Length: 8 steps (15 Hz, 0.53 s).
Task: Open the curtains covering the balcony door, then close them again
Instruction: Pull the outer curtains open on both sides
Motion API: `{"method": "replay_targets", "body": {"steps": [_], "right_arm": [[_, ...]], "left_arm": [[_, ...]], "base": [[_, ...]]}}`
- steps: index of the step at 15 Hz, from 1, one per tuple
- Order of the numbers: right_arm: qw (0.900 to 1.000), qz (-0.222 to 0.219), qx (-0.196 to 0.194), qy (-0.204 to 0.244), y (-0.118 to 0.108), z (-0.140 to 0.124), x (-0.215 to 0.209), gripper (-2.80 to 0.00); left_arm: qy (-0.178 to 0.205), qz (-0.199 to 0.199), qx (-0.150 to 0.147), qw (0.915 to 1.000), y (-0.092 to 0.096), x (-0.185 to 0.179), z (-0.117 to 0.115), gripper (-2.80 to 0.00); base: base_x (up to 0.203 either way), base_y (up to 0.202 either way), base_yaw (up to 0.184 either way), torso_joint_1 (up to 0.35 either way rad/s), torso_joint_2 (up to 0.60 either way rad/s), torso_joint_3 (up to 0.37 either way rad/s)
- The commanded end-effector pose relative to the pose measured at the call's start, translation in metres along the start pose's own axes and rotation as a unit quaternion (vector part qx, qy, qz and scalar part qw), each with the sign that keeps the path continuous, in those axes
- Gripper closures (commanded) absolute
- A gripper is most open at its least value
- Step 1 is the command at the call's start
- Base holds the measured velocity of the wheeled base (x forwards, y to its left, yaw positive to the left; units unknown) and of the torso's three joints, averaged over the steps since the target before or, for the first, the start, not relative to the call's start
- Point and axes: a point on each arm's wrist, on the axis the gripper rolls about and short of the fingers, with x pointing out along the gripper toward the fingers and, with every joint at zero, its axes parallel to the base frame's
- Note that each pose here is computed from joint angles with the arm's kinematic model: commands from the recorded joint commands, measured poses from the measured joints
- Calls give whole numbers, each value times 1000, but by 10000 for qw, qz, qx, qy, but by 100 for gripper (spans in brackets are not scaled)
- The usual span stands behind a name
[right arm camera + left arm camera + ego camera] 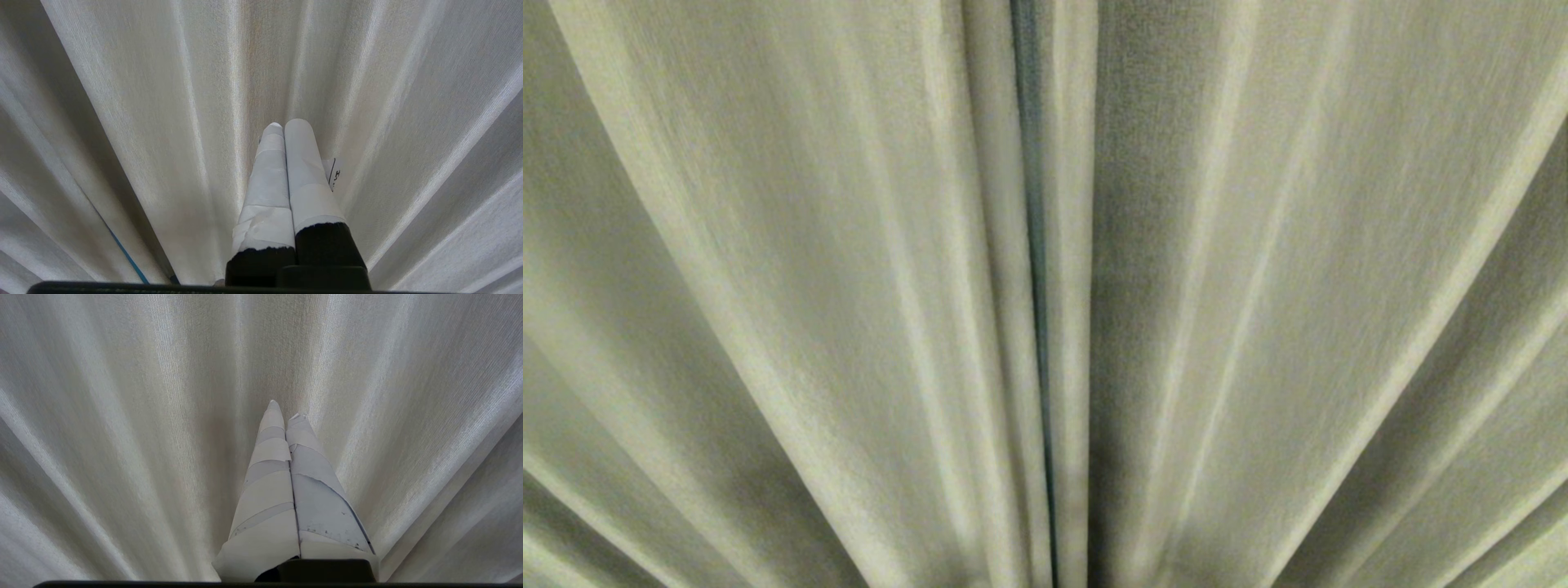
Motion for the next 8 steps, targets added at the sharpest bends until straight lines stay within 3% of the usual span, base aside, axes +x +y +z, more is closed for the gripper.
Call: {"method": "replay_targets", "body": {"steps": [1, 4, 6, 8], "right_arm": [[10000, 1, -5, 2, 0, 0, 0, 0], [10000, 1, -5, 2, 0, 0, 0, 0], [10000, 1, -5, 2, 0, 0, 0, 0], [10000, 1, -5, 2, 0, 0, 0, 0]], "left_arm": [[-2, 3, 2, 10000, 0, 0, 0, 0], [-11, -67, 143, 9999, 0, 0, 0, 0], [-70, -206, 615, 9979, -1, 0, 1, 0], [-472, -251, 717, 9960, -2, -1, 10, 0]], "base": [[0, 0, 0, 0, 0, 0], [0, 0, 0, 0, 0, 0], [0, 0, 0, 0, 0, 0], [0, 0, 0, 0, 0, 0]]}}
